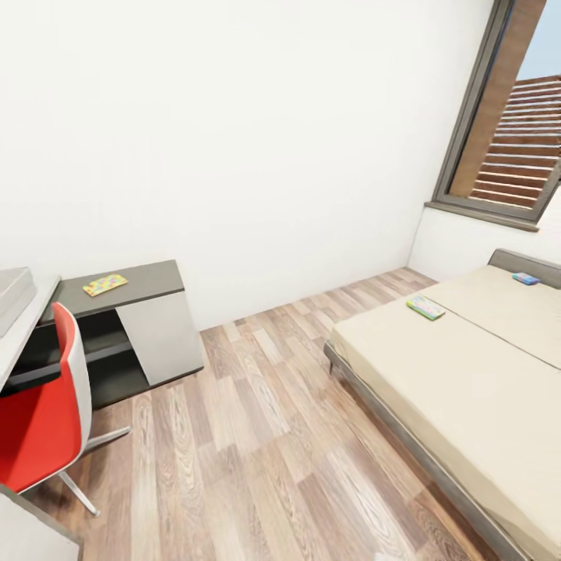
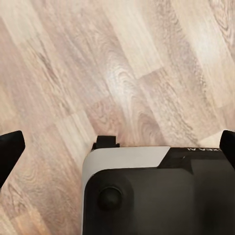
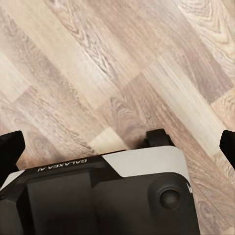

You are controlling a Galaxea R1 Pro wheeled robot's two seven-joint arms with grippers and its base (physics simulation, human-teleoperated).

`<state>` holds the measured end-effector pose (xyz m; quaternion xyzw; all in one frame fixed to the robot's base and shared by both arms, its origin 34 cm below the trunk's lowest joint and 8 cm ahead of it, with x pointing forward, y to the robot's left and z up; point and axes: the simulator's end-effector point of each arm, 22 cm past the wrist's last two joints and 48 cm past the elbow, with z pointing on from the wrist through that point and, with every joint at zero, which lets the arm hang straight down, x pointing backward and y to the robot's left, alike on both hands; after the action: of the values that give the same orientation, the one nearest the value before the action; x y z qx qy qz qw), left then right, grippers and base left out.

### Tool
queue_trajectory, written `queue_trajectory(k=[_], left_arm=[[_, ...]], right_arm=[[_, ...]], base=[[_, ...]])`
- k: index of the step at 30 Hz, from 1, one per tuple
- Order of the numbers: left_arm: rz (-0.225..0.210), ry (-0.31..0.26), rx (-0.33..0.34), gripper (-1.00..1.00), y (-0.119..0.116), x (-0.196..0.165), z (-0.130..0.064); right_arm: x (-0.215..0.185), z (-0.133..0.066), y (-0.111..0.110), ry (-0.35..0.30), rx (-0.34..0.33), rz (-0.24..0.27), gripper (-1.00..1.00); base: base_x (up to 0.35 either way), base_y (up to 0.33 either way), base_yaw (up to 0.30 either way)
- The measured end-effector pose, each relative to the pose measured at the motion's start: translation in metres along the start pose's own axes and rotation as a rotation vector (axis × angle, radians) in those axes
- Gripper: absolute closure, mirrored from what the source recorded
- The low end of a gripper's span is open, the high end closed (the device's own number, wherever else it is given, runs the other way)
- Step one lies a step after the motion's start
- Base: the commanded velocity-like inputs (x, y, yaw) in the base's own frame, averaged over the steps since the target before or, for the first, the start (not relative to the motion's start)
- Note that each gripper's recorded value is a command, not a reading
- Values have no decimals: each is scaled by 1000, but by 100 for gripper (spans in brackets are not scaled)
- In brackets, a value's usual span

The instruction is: Put all the toys in the child's room - the three board games (two on the bed and one on the table), the two jigsaw puzzles on the table, and the tennis ball on the table - inside the toy box on the table in the child's room.

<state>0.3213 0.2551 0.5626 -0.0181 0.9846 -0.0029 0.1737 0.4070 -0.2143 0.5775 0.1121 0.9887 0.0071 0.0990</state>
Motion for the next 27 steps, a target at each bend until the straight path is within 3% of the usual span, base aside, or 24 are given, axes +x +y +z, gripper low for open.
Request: queue_trajectory(k=[7,18,27], left_arm=[[0,11,0,-100,0,5,0],[-2,28,-2,-100,1,12,1],[-2,42,-4,-100,2,18,1]], right_arm=[[5,2,0,11,1,-2,-100],[9,5,5,8,-1,-80,-100],[11,7,9,-3,-5,-92,-100]], base=[[165,45,-96],[254,148,-59],[267,163,-4]])
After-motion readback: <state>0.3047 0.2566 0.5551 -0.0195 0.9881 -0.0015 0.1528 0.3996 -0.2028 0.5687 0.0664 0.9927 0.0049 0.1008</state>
